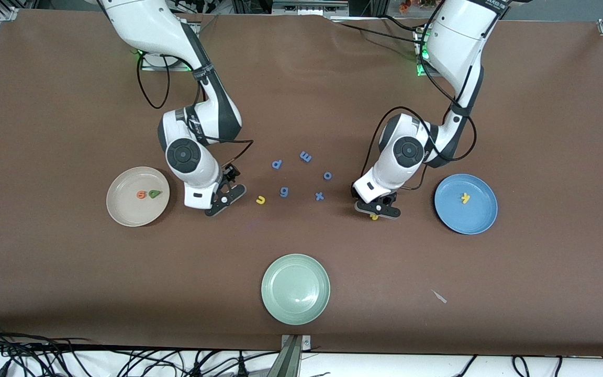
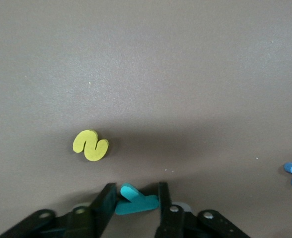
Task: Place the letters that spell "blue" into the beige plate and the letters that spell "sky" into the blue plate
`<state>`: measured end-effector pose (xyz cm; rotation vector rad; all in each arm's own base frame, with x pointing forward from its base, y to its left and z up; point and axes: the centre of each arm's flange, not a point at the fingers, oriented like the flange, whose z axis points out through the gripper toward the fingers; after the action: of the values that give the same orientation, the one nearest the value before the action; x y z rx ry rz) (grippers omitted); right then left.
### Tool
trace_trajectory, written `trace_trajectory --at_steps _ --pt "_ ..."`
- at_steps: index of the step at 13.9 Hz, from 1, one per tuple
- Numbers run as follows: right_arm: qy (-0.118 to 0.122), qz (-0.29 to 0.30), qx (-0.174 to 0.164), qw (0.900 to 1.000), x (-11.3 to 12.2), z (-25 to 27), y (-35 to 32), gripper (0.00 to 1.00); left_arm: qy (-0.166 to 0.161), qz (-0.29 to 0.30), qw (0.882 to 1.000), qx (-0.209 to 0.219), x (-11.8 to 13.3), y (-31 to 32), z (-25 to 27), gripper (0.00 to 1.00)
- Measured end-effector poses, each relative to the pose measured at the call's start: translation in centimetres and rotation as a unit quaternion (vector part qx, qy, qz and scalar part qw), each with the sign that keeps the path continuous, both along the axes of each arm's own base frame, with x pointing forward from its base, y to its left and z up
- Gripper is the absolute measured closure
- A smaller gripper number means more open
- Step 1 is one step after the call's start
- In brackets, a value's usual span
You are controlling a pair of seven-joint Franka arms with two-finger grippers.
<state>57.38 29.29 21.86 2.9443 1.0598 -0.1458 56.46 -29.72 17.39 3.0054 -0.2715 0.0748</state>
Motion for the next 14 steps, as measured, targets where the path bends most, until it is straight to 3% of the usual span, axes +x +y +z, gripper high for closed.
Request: trace_trajectory --at_steps 7,10,11,14 --pt "-0.037 0.008 0.012 0.999 -1.8 -3.4 0.5 0.03 -0.004 0.011 1.0 0.0 1.0 1.5 0.8 0.61" --pt "-0.036 0.015 0.018 0.999 -2.3 -3.5 1.4 0.11 0.02 -0.012 1.0 0.0 3.9 10.4 4.2 0.61" --pt "-0.038 0.016 0.019 0.999 -2.4 -3.4 1.6 0.18 0.023 -0.028 0.999 -0.003 4.4 14.3 5.4 0.61" --pt "-0.041 0.016 0.02 0.999 -2.4 -3.4 1.5 0.32 0.024 -0.069 0.997 -0.006 3.7 22.9 6.3 0.61"
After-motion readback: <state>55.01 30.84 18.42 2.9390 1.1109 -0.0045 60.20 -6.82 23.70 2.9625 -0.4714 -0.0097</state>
